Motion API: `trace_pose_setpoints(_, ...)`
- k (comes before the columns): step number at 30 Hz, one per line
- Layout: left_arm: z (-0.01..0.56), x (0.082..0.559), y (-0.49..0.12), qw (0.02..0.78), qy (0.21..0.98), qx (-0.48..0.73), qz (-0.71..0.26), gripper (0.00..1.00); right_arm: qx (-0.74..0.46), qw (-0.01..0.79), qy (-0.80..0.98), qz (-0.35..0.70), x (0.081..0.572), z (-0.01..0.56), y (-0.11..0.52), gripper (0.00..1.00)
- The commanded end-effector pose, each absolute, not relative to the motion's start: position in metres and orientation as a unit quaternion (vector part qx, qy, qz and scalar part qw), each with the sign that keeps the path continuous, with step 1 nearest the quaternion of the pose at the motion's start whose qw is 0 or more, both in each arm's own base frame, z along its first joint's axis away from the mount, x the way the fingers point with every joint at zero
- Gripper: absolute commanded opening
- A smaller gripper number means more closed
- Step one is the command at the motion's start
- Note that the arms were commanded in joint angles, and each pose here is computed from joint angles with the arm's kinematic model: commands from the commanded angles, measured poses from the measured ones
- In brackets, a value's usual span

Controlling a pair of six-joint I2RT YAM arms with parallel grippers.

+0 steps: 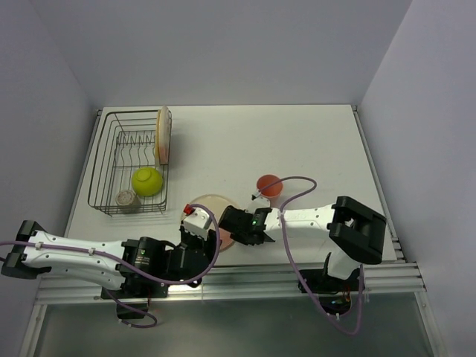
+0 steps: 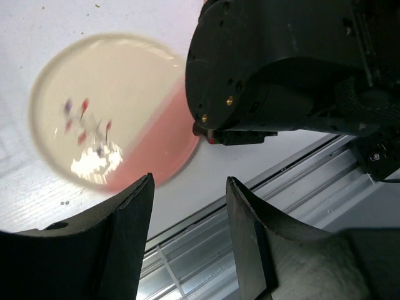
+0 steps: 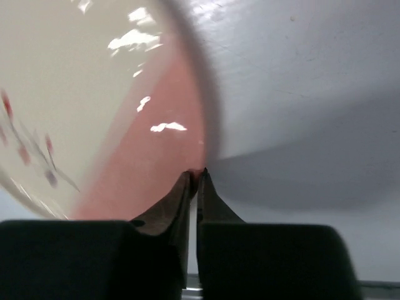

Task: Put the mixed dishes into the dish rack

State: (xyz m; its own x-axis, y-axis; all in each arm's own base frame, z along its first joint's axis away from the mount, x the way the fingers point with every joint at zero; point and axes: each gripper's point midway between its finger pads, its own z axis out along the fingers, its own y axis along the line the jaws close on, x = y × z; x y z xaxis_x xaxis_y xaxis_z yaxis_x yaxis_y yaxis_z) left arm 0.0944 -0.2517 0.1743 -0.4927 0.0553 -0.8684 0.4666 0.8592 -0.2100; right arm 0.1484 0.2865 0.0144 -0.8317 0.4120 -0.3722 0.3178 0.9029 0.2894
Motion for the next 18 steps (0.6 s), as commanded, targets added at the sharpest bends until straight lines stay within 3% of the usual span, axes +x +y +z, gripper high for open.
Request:
trace_pose_setpoints(1,0.189,0.096,-0.251,0.486,0.835,0.138,-0.218,0.55,0.161,0.227,0.959,0.061,0.138,0.004,0.278,0.00)
trace_pose_setpoints(14,0.180,0.075,-0.254,0.447,0.844,0.233,-0.185,0.57,0.128,0.263,0.953,0.075,0.131,0.048,0.289,0.00)
trace_pose_setpoints(18,0.180,0.054,-0.260,0.434,0.830,0.262,-0.234,0.57,0.125,0.263,0.952,0.094,0.131,0.057,0.291,0.00)
